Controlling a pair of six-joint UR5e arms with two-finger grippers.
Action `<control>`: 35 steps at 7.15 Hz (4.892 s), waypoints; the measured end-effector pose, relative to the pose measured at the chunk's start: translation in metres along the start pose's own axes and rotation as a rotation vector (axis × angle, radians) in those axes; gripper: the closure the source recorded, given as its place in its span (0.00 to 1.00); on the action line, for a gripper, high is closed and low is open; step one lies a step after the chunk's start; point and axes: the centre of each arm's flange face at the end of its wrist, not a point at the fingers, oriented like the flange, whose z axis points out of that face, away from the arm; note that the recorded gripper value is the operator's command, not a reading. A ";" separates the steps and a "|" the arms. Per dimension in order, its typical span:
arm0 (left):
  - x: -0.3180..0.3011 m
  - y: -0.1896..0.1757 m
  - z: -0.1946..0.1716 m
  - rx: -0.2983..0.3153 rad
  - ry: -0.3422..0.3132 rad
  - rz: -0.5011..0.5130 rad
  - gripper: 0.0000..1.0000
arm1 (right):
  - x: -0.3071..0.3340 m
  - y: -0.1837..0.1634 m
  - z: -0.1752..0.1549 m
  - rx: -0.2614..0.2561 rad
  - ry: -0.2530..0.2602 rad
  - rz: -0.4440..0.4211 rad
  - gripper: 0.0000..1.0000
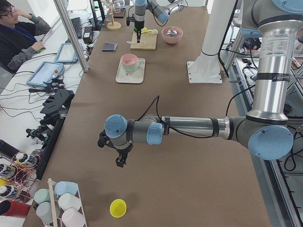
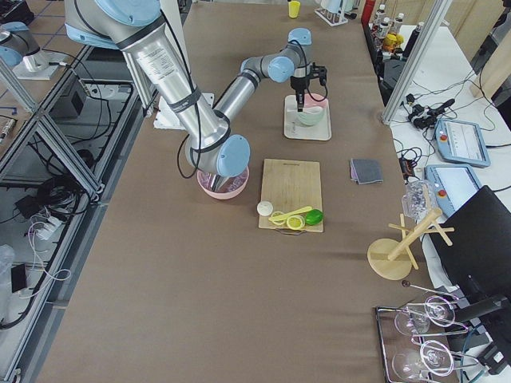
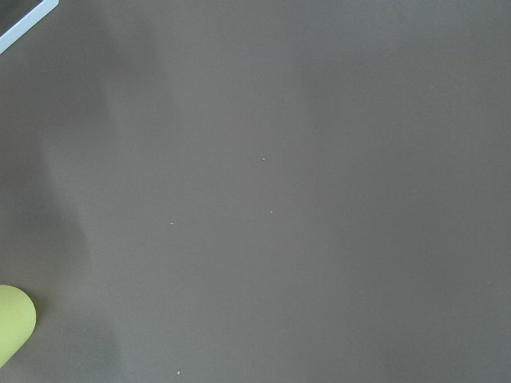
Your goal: Stack pink bowl on green and place spoon
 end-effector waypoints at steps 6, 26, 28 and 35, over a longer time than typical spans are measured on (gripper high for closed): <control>0.000 0.000 0.001 -0.002 0.000 0.000 0.02 | -0.146 0.001 0.046 0.003 0.184 0.108 1.00; 0.012 0.031 -0.017 0.009 -0.003 -0.204 0.02 | 0.159 -0.106 0.030 -0.078 0.067 0.039 0.00; 0.023 0.045 -0.033 0.004 -0.001 -0.249 0.02 | 0.302 -0.126 -0.020 -0.077 0.019 0.036 0.00; 0.028 0.048 -0.040 0.012 0.008 -0.246 0.02 | 0.669 0.057 -0.068 -0.094 0.053 0.103 0.00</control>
